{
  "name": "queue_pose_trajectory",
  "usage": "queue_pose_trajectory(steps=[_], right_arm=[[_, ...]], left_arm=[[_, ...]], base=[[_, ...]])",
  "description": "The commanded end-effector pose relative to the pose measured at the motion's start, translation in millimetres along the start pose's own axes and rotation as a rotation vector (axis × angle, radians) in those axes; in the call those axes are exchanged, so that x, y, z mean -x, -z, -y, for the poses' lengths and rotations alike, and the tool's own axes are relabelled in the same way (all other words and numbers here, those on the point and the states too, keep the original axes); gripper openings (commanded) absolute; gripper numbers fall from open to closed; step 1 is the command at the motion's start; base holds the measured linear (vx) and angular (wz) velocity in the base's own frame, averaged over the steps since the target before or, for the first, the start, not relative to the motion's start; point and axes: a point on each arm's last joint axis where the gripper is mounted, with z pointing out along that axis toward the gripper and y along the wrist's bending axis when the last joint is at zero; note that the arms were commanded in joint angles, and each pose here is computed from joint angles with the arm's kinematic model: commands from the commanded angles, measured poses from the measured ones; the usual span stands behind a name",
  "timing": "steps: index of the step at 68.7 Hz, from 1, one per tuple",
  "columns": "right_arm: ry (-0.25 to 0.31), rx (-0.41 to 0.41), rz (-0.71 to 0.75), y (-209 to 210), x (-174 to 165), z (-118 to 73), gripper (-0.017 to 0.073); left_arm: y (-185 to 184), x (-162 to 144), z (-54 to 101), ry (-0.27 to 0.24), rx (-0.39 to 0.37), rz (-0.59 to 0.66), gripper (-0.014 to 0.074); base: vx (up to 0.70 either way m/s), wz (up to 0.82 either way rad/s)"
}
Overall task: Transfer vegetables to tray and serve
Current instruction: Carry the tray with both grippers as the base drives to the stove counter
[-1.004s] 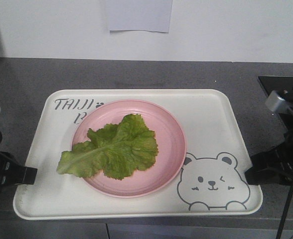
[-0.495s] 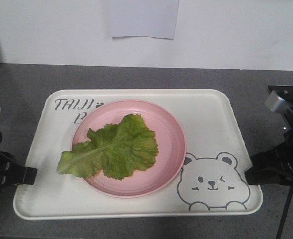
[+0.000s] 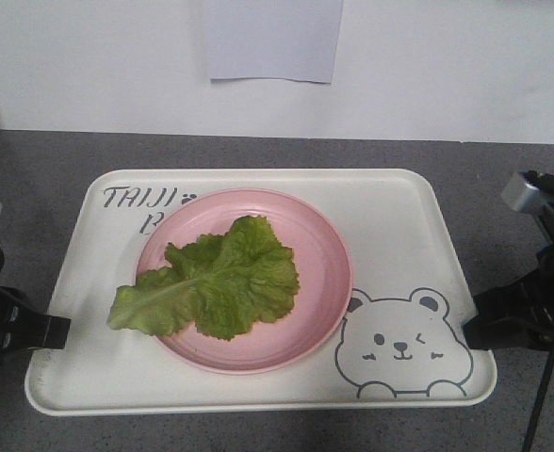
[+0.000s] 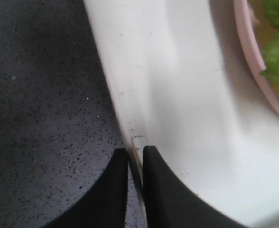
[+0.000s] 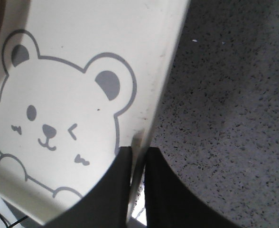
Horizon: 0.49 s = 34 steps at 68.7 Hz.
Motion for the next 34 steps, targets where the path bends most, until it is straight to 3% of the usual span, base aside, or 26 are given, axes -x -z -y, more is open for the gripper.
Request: queue_pose_trajectory(steps=[1, 34], right_arm=[[0.065, 0.078, 0.027, 10.5, 0.2, -15.5, -0.0003], [0.065, 0.078, 0.027, 10.5, 0.2, -15.5, -0.0003]], left_arm=[[10.4, 10.5, 7.6, -0.027, -0.045, 0.114, -0.0006], [10.4, 10.5, 7.6, -0.027, -0.045, 0.114, -0.0006]], base=[[0.06, 0.00], [0.02, 0.00]])
